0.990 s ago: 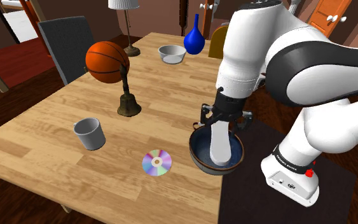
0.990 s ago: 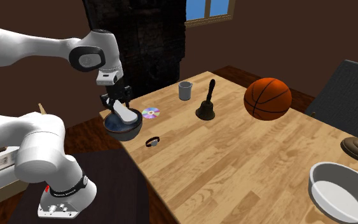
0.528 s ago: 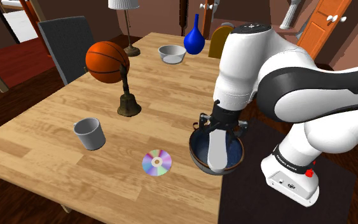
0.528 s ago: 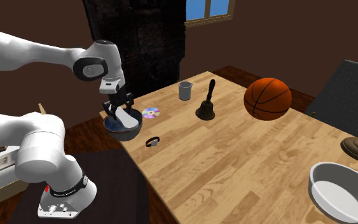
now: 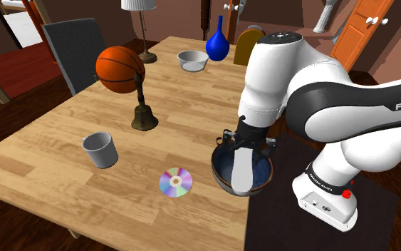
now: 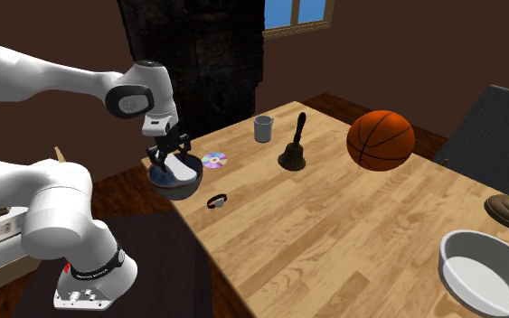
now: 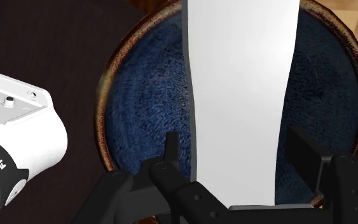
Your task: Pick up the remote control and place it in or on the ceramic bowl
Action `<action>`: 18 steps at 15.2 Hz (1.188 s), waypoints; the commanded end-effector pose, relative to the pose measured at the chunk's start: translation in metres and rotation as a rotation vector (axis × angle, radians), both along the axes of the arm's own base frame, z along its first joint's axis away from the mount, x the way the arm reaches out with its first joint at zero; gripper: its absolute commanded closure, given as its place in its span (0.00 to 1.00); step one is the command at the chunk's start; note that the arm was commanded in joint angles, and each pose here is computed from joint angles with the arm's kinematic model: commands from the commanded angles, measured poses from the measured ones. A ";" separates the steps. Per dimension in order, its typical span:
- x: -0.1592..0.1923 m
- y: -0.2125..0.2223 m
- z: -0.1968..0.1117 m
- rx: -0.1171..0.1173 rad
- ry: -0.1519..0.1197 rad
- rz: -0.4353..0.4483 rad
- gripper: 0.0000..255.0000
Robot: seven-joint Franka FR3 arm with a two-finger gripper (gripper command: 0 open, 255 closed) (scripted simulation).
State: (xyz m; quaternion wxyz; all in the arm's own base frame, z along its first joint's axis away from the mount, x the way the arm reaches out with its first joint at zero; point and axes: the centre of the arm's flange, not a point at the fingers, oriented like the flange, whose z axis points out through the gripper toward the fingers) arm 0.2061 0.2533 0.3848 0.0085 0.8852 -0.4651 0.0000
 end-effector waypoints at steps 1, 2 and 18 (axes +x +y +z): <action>0.000 0.000 -0.001 -0.002 0.002 0.000 1.00; 0.000 0.000 -0.001 -0.002 0.002 0.000 0.00; 0.000 0.000 0.049 -0.002 0.002 0.000 0.00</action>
